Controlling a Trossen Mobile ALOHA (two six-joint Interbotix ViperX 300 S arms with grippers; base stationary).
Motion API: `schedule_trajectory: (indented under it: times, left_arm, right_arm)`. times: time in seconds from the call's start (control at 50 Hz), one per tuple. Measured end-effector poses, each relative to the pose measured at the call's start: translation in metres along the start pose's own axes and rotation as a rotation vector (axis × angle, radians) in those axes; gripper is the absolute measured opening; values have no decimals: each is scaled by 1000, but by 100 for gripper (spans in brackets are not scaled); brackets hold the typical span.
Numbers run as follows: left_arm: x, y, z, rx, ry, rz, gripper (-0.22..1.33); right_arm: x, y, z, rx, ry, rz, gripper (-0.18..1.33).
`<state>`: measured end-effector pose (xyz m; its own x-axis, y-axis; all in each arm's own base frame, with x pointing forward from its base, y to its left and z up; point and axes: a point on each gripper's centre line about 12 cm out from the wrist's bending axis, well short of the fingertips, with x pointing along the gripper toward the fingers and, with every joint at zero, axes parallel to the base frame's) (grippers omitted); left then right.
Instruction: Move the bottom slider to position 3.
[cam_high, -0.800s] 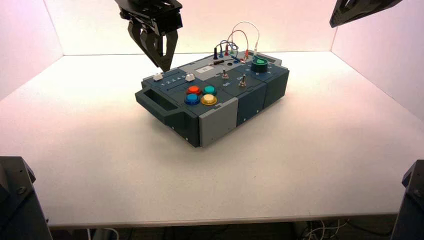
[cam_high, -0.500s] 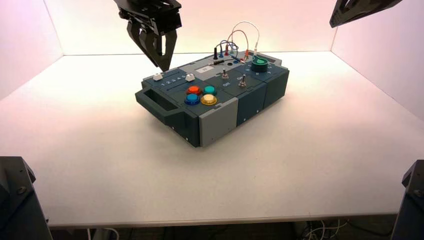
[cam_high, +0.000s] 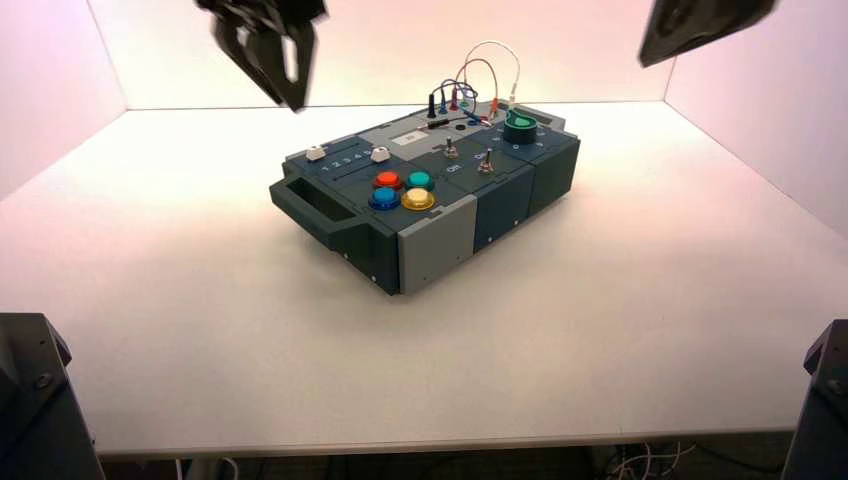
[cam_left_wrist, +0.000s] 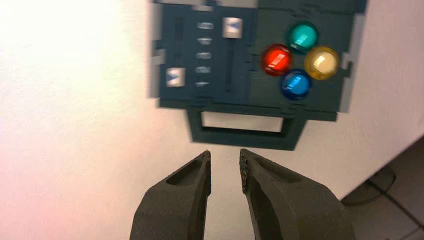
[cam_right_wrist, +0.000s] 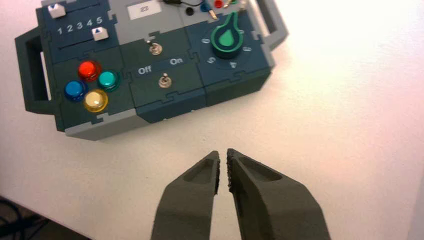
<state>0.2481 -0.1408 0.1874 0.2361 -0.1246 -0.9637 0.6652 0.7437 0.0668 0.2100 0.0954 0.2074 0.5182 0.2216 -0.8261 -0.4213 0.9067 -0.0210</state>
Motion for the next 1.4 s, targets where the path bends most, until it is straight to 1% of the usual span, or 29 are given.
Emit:
schedule_trajectory:
  times: [0.04, 0.12, 0.14, 0.16, 0.18, 0.2, 0.22, 0.3, 0.4, 0.42, 0.46, 0.48, 0.54, 0.56, 0.62, 0.64, 0.66, 0.7, 0.72, 0.76, 0.8, 0.86, 0.88, 0.94, 1.02, 1.06, 1.16, 1.2, 1.4]
  left_arm:
    - [-5, 2, -1, -14, -13, 5, 70]
    - [-11, 4, -5, -22, -19, 8, 70]
    - [-13, 4, -6, -26, -20, 10, 70]
    - [-14, 5, -9, -31, -14, 9, 70]
    - [-15, 6, -11, -35, -8, 10, 70]
    - [-16, 6, -12, -36, -7, 10, 70]
    - [-16, 6, -14, -39, -4, 10, 70]
    - [-15, 8, -25, -56, 26, 8, 70]
    - [-13, 7, -32, -59, 41, 5, 70]
    - [-13, 6, -32, -57, 41, 5, 70]
    - [-13, 6, -33, -59, 41, 5, 70]
    - [-13, 6, -34, -57, 39, 5, 70]
    - [-13, 7, -33, -60, 33, 7, 70]
    - [-13, 7, -33, -59, 29, 7, 70]
    - [-13, 6, -32, -59, 17, 9, 70]
    - [-13, 7, -31, -60, 13, 12, 70]
    - [-13, 7, -32, -58, 13, 12, 70]
    - [-13, 7, -31, -60, 2, 14, 70]
    - [-13, 8, -31, -60, -8, 17, 70]
    - [-13, 8, -31, -62, -9, 16, 70]
    - [-14, 9, -31, -68, -27, 23, 70]
    - [-15, 12, -32, -80, -40, 30, 69]
    - [-17, 13, -32, -88, -45, 33, 68]
    - [-19, 16, -34, -104, -55, 40, 66]
    - [-23, 24, -38, -139, -78, 56, 61]
    - [-24, 26, -40, -150, -81, 61, 61]
    - [-30, 36, -44, -204, -108, 83, 60]
    - [-31, 38, -44, -211, -116, 87, 60]
    - [-36, 37, -44, -213, -139, 92, 60]
  right_arm:
    - [4, 1, 5, -7, 15, 2, 0]
    - [15, 1, 15, -29, 57, 2, -12]
    - [15, 1, 15, -29, 57, 2, -12]
    - [20, 1, 21, -40, 72, 4, -14]
    - [21, 1, 22, -42, 73, 4, -14]
    - [26, 1, 27, -51, 86, 4, -13]
    - [26, 1, 27, -51, 86, 4, -13]
    - [40, 2, 46, -68, 110, 6, -13]
    - [54, 1, 67, -81, 127, 5, -13]
    - [55, 2, 68, -84, 129, 5, -13]
    - [63, 2, 78, -95, 144, 7, -13]
    - [63, 2, 79, -96, 145, 7, -13]
    - [75, 7, 91, -125, 172, 16, -13]
    - [76, 7, 92, -127, 174, 16, -13]
    - [89, 17, 100, -164, 206, 31, -13]
    - [90, 17, 101, -165, 209, 32, -13]
    - [95, 24, 105, -185, 219, 40, -13]
    - [99, 28, 107, -196, 228, 46, -13]
    - [105, 36, 110, -213, 236, 54, -13]
    - [105, 36, 110, -213, 236, 54, -13]
    - [114, 52, 116, -250, 246, 73, -13]
    - [120, 61, 118, -267, 251, 81, -13]
    - [125, 68, 120, -283, 251, 89, -13]
    - [133, 78, 123, -302, 258, 98, -13]
    - [143, 88, 125, -318, 269, 107, -13]
    - [146, 90, 126, -321, 274, 109, -13]
    - [159, 95, 129, -323, 292, 113, -13]
    - [163, 94, 129, -321, 297, 111, -13]
    - [176, 96, 129, -312, 316, 115, -13]
